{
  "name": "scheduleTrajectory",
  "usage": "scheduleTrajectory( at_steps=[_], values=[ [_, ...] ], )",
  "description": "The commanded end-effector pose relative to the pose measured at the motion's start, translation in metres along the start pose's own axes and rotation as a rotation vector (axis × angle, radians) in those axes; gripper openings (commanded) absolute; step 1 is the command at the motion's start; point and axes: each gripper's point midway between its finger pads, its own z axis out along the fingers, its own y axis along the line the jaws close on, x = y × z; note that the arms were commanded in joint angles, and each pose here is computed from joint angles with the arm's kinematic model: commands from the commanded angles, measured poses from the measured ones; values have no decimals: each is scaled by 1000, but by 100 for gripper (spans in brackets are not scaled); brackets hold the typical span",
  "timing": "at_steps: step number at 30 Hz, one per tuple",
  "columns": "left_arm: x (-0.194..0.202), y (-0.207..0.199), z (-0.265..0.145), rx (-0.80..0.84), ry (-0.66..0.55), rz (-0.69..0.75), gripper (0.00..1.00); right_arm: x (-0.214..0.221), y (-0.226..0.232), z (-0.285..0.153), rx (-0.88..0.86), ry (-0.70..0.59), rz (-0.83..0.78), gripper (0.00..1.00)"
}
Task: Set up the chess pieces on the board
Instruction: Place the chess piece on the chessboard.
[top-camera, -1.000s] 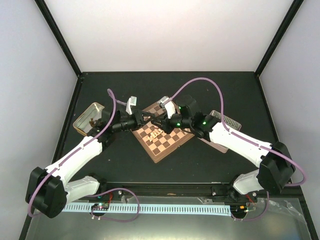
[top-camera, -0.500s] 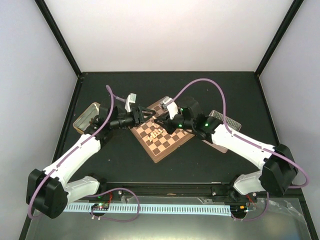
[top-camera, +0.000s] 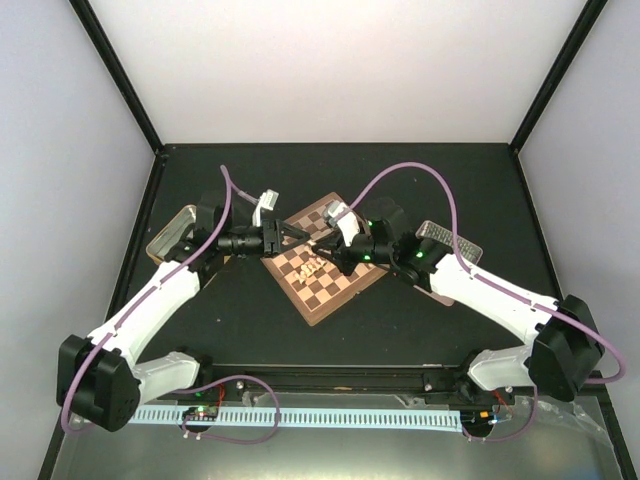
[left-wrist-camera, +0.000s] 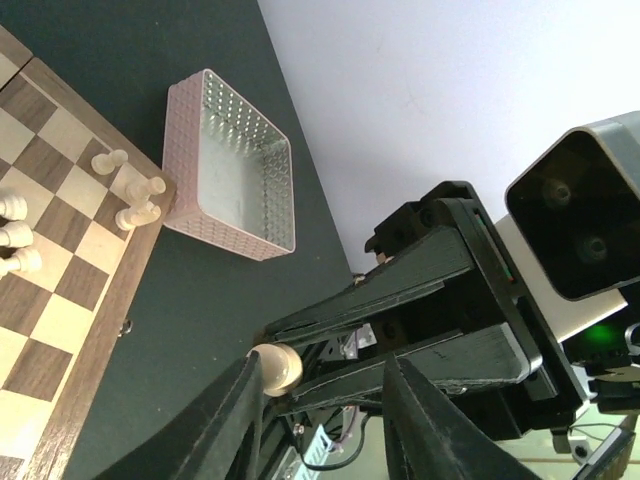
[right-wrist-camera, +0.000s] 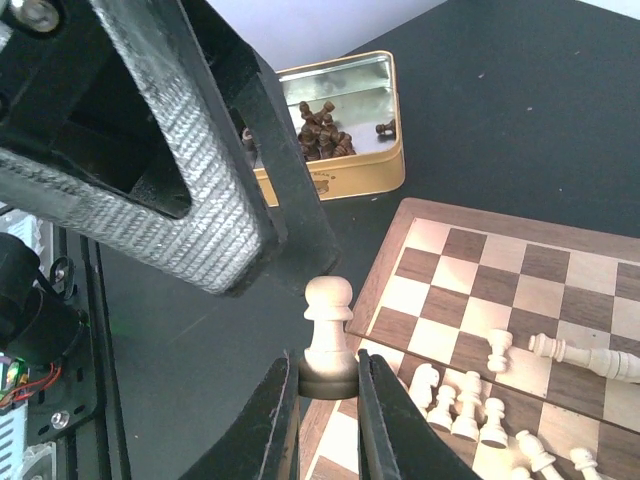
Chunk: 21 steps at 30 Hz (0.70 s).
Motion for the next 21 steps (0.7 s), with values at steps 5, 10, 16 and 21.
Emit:
scheduleTrajectory(
  at_steps=[5,10,16,21],
  values=[
    [-1,2,2,-23,43,38,36,-11,12,-6,-56,-51,-60,8],
    [0,10,6,-29,54,23,40,-10,11,-4,-55,-46,-60,8],
    [0,14,9,-30,60,15,31,-9,11,-3,-58,-42,-56,8],
    [1,12,11,-8,71,14,14,-6,13,-1,-73,-31,-57,8]
  ],
)
